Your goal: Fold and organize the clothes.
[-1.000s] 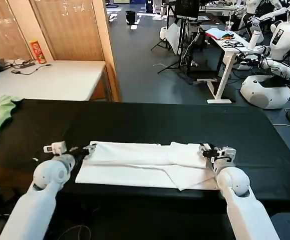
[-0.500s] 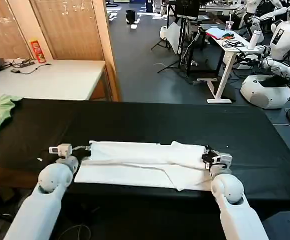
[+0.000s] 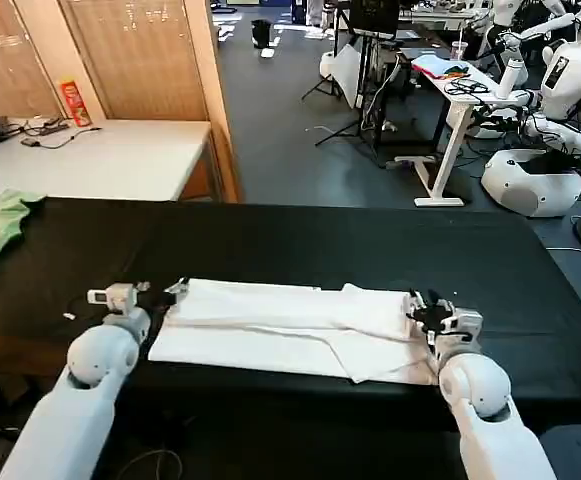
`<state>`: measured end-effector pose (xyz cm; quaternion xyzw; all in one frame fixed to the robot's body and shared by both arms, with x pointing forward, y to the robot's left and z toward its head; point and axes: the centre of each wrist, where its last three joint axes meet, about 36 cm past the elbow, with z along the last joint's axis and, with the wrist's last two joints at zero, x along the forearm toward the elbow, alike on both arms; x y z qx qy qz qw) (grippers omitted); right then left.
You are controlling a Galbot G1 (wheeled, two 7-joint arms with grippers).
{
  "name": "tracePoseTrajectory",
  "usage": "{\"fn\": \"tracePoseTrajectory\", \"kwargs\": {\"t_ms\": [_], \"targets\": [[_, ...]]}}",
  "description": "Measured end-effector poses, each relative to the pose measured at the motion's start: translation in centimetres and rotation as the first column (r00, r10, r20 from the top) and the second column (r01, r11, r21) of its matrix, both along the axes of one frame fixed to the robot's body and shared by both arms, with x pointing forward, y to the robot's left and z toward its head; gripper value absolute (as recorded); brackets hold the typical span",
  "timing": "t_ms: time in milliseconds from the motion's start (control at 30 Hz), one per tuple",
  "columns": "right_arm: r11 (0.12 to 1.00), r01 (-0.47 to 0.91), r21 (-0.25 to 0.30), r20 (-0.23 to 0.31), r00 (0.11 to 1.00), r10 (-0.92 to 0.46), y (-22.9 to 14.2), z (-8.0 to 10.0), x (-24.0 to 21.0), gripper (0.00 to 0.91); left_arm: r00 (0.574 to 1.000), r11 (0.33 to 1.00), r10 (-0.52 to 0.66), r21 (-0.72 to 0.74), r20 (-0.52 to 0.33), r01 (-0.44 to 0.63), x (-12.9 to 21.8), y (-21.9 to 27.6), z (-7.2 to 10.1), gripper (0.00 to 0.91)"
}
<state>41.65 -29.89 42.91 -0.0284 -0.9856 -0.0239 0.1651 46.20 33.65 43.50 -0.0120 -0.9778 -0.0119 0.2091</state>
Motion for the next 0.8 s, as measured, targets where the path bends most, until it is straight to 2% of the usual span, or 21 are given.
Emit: {"fn": "tracePoseTrajectory", "kwargs": {"t_ms": [133,267,400,800], "targets": [[1.0,-0.019,-0.006,0.036,0.999,0.019,-0.1,1.5,-1.8,0.878,1.0,0.999,0.012,-0.031,0.005,-0.012,-1.2,0.5,0.4,0.878],[0.999,-0.034,-0.003,0.051,0.998,0.034,0.3,2.3,-3.7,0.878,1.0,0.999,-0.015,-0.032,0.028,0.015,-4.1,-1.0,0.2,0.878],[0.999,-0.047,-0.004,0.056,0.997,0.047,0.5,2.6,-4.7,0.878,1.0,0.998,-0.02,-0.064,0.009,0.021,-6.6,-2.2,-0.6,0.878],[0.999,-0.048,-0.019,0.077,0.996,0.05,0.3,3.1,-5.6,0.878,1.0,0.999,0.014,-0.045,-0.019,-0.015,-8.5,-2.3,-3.7,0.878]]}}
